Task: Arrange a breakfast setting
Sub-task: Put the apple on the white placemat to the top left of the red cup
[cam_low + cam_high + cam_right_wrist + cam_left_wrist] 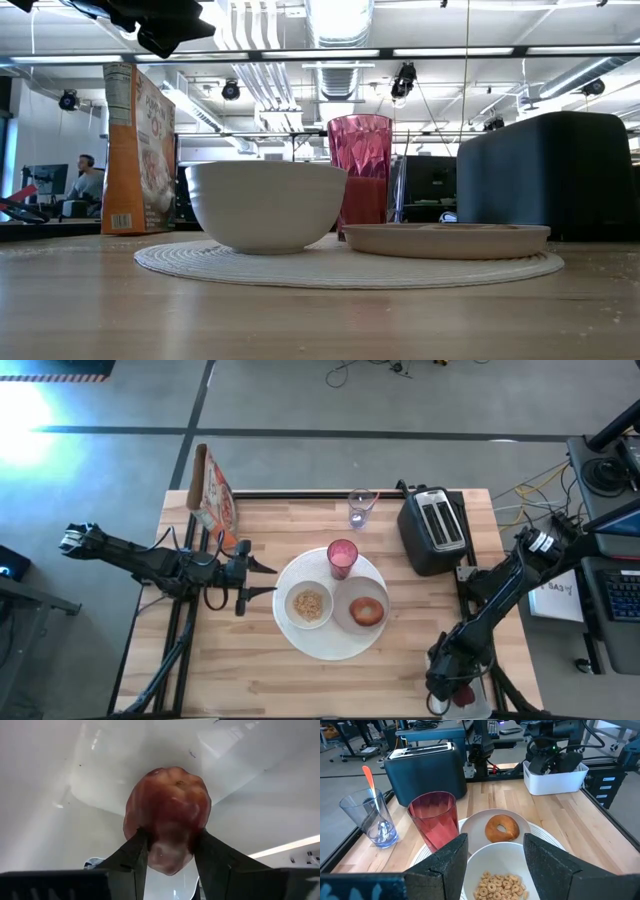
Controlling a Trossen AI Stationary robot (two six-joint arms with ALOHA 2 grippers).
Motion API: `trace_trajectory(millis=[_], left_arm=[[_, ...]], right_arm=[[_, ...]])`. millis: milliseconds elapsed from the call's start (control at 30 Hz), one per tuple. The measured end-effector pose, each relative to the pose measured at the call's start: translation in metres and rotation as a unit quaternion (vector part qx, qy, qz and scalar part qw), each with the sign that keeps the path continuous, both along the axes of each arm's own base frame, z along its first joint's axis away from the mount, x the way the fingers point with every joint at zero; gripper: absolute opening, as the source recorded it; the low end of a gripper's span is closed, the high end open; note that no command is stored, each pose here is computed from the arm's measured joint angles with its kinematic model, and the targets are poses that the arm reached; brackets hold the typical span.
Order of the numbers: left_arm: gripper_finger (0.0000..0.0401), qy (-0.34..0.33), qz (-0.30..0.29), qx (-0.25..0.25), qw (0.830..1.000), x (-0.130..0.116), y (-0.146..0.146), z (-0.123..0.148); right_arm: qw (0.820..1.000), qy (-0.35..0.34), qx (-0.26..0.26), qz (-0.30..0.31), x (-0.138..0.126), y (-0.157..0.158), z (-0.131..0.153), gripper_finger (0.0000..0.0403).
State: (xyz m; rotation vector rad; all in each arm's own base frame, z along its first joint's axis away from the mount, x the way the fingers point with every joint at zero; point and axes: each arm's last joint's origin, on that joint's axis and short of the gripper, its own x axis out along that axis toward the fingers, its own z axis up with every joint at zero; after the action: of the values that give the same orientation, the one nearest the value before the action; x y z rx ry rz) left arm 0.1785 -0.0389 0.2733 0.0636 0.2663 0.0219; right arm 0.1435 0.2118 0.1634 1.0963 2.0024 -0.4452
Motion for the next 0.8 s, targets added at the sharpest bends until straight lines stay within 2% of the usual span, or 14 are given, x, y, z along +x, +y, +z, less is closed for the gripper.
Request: trace_trajectory(millis=[167,367,433,533,667,767,800], left_arm=[[0.0176,0.000,0.000,0.000,1.000,0.000,0.000,0.000],[0.0176,0.000,0.000,-0.001,1.000,0.000,0.000,0.000],[0.0176,0.000,0.000,-0.002,1.000,0.000,0.000,0.000],[0.0176,0.000,0.001,-0.004,1.000,0.000,0.000,0.000],[0.0176,0.000,0.002,-0.008,1.000,0.000,0.000,0.000],[0.0176,0.000,0.002,-0.008,1.000,0.000,0.000,0.000],[0.0176,0.000,0.002,-0.008,1.000,0.000,0.000,0.000]], right_arm=[[1.000,-0.024,0.013,0.000,0.000,0.000,0.008,0.0119],[0.997,-0.066,0.051,0.004,0.000,-0.001,0.032,0.0119],[0.993,-0.100,0.055,-0.003,0.000,-0.002,0.042,0.0119],[0.981,-0.184,0.050,-0.023,0.002,-0.006,0.062,0.0119],[0.957,-0.280,-0.003,-0.075,0.003,-0.016,0.082,0.0119],[0.938,-0.331,-0.039,-0.099,0.002,-0.024,0.091,0.0118],[0.936,-0.334,-0.043,-0.101,0.001,-0.026,0.093,0.0118]])
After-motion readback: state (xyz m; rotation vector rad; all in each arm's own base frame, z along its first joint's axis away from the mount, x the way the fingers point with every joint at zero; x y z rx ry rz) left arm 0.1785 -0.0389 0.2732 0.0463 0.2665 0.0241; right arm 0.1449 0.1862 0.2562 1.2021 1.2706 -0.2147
